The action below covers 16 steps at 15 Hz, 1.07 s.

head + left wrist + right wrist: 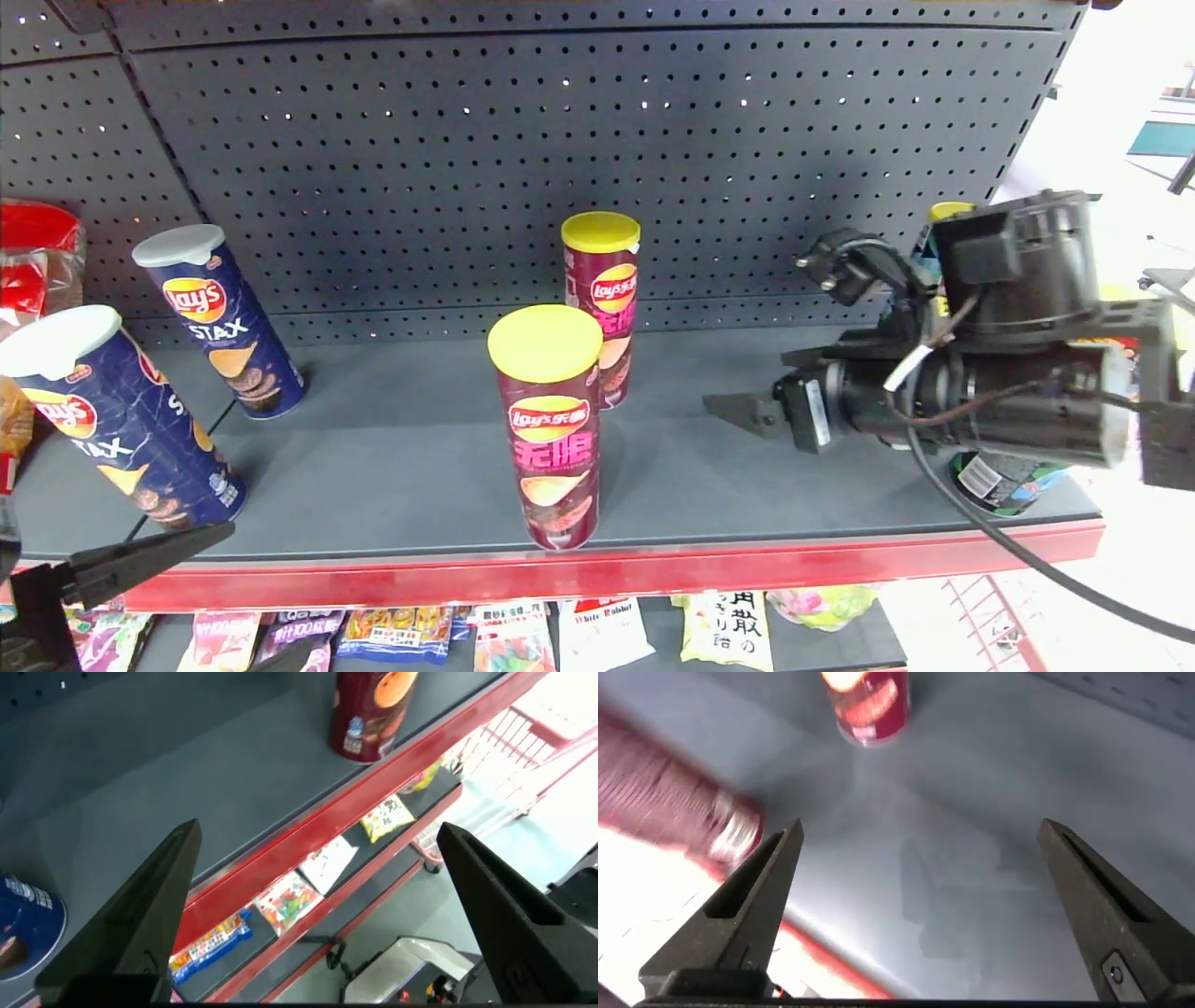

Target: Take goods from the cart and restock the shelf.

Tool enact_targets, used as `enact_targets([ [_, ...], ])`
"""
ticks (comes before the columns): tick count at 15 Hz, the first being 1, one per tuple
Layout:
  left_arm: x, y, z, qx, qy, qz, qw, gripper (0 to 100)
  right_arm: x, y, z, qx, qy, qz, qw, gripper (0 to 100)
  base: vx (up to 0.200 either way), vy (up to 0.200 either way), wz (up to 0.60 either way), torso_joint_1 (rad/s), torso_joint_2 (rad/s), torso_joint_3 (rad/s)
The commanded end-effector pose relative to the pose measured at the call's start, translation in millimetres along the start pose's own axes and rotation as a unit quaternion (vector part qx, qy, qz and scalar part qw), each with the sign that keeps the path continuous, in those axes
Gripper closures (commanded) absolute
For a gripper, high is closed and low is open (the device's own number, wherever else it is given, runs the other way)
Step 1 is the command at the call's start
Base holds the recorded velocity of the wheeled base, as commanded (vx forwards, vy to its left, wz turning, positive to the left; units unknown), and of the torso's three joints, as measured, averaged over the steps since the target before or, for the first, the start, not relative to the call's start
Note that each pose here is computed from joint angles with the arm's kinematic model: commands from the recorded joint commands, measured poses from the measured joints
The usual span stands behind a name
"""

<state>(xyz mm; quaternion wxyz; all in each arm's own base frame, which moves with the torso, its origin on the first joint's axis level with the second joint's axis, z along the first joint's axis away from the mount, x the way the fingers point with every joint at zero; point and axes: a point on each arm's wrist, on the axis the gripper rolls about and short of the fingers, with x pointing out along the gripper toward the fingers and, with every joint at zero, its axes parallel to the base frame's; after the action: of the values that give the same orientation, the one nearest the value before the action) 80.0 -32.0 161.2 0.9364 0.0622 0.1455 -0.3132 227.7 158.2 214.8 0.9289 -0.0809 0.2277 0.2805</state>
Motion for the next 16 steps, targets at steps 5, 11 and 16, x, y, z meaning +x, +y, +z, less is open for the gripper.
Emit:
enact_targets([
  [5, 46, 16.2, -1.8, -0.02, 0.065, 0.011, 0.9977, 0, -169, 0, -97, -0.007, -0.131, 0.005, 0.991, 0, 0.0, 0.0, 0.0, 0.0, 0.0, 0.0],
  [11, 103, 26.7, -5.0, -0.004, 0.075, 0.034, 0.9966, 0, -220, -8, -150, 0.028, -0.181, -0.113, 0.977, 0, 0.0, 0.0, 0.0, 0.0, 0.0, 0.0],
  [16, 131, 23.4, -6.1, 0.006, 0.079, 0.011, 0.9968, 0, -226, -7, -162, 0.036, -0.18, -0.118, 0.976, 0, 0.0, 0.0, 0.0, 0.0, 0.0, 0.0],
])
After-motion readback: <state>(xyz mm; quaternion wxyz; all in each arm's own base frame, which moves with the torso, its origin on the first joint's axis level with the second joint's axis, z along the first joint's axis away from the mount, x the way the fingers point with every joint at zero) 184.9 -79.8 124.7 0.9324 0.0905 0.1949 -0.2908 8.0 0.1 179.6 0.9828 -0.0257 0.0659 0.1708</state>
